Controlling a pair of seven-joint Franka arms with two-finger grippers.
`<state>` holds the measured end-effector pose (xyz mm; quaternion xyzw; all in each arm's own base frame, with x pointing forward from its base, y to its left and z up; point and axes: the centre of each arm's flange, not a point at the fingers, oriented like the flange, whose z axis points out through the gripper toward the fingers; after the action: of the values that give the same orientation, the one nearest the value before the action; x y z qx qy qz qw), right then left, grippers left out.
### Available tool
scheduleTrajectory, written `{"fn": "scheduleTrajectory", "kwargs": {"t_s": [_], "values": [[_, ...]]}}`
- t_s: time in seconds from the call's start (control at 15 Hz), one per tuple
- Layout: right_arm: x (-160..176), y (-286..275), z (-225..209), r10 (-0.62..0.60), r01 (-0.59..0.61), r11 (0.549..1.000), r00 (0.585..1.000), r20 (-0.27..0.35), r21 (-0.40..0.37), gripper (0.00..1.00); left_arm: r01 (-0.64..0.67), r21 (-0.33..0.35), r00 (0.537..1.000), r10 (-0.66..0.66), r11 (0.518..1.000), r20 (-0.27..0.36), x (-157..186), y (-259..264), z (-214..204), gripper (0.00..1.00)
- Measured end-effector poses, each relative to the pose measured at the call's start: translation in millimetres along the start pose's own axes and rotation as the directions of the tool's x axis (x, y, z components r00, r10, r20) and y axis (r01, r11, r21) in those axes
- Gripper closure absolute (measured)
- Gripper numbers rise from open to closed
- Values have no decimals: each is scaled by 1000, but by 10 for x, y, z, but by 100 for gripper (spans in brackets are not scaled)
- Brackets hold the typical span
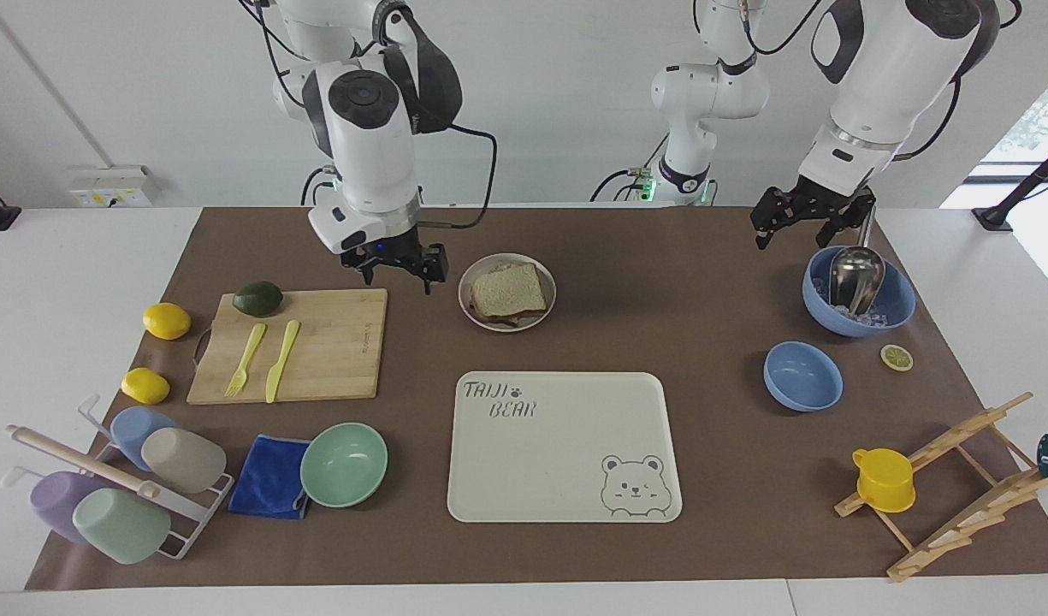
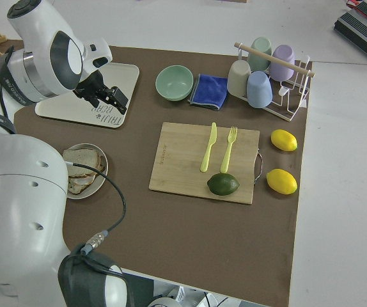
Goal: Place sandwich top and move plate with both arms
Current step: 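Withdraw the right gripper to rest while the left gripper reaches the plate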
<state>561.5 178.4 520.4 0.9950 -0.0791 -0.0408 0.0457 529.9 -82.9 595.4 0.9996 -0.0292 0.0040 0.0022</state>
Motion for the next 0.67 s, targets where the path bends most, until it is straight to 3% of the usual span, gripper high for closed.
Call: {"fn": "scheduleTrajectory", "kwargs": {"t_s": [0.33, 0.67], "values": [[21, 900, -233, -100, 101, 995, 993, 65, -9, 0, -2, 0, 1000, 2, 1000, 2, -3, 9, 2, 0], [97, 1355, -294, -159, 159, 987, 986, 57, 5, 0, 2, -5, 1000, -2, 1000, 6, -14, 97, 24, 0]]}}
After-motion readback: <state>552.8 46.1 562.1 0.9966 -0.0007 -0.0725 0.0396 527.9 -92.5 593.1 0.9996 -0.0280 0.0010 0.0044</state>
